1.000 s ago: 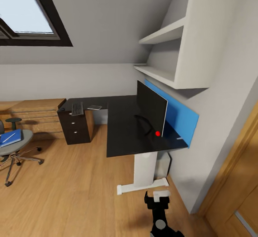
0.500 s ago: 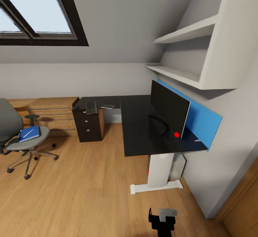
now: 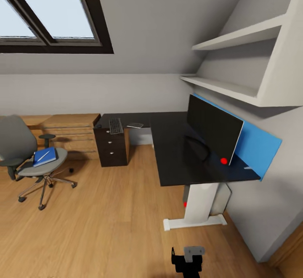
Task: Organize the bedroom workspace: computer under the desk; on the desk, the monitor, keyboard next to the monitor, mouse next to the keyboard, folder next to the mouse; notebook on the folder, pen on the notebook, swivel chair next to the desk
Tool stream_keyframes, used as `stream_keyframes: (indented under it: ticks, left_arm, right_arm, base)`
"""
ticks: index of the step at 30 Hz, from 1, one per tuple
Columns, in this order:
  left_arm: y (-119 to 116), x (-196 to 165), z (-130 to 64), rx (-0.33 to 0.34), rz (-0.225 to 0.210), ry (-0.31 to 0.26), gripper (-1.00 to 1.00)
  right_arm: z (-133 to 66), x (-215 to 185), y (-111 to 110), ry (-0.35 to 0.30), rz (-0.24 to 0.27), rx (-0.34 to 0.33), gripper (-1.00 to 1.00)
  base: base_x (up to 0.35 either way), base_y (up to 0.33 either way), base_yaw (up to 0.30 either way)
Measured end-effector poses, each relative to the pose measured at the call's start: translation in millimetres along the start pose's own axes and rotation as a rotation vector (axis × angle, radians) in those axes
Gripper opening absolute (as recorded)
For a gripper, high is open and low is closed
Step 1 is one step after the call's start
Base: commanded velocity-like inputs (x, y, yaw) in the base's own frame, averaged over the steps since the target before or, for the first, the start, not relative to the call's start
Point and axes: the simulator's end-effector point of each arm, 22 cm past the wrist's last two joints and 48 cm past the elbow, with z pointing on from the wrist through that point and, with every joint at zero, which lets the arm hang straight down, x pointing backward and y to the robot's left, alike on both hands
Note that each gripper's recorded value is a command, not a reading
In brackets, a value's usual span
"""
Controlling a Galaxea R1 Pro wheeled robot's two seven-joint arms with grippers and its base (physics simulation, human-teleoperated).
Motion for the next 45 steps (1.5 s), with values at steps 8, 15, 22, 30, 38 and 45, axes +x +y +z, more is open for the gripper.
stream_keyframes:
  ticks: [8, 15, 22, 30, 38, 45]
  left_arm:
    - [1.4, 6.0, -0.4, -0.002, 0.002, 0.006, 1.0]
    - [1.7, 4.4, -0.6, -0.003, 0.0, -0.003, 1.0]
    - [1.5, 4.3, -0.6, -0.003, -0.001, -0.004, 1.0]
    - [0.5, 6.3, -0.8, -0.002, -0.001, 0.001, 1.0]
    - [-7.7, 11.1, -2.7, 0.008, -0.005, 0.011, 1.0]
    - [-7.4, 11.4, -2.7, 0.007, -0.004, 0.012, 1.0]
  right_arm:
    - [-0.1, -0.5, 0.1, -0.002, 0.0, -0.001, 1.0]
    - [-0.3, -0.7, 0.3, -0.003, -0.001, -0.001, 1.0]
    - [-0.3, -0.8, 0.4, -0.004, -0.001, -0.002, 1.0]
    - [-0.9, 1.6, 0.4, 0.001, -0.001, -0.002, 1.0]
    - [-3.2, 7.1, 0.3, 0.01, 0.0, -0.002, 1.0]
    - [-3.5, 7.7, 0.2, 0.011, 0.0, -0.001, 1.0]
  base:
    - [0.022, 0.018, 0.264]
    - [0.205, 0.158, 0.272]
    - [0.257, 0.194, 0.275]
    - [0.293, 0.153, 0.184]
    - [0.318, 0.039, 0.012]
    - [0.32, 0.002, 0.001]
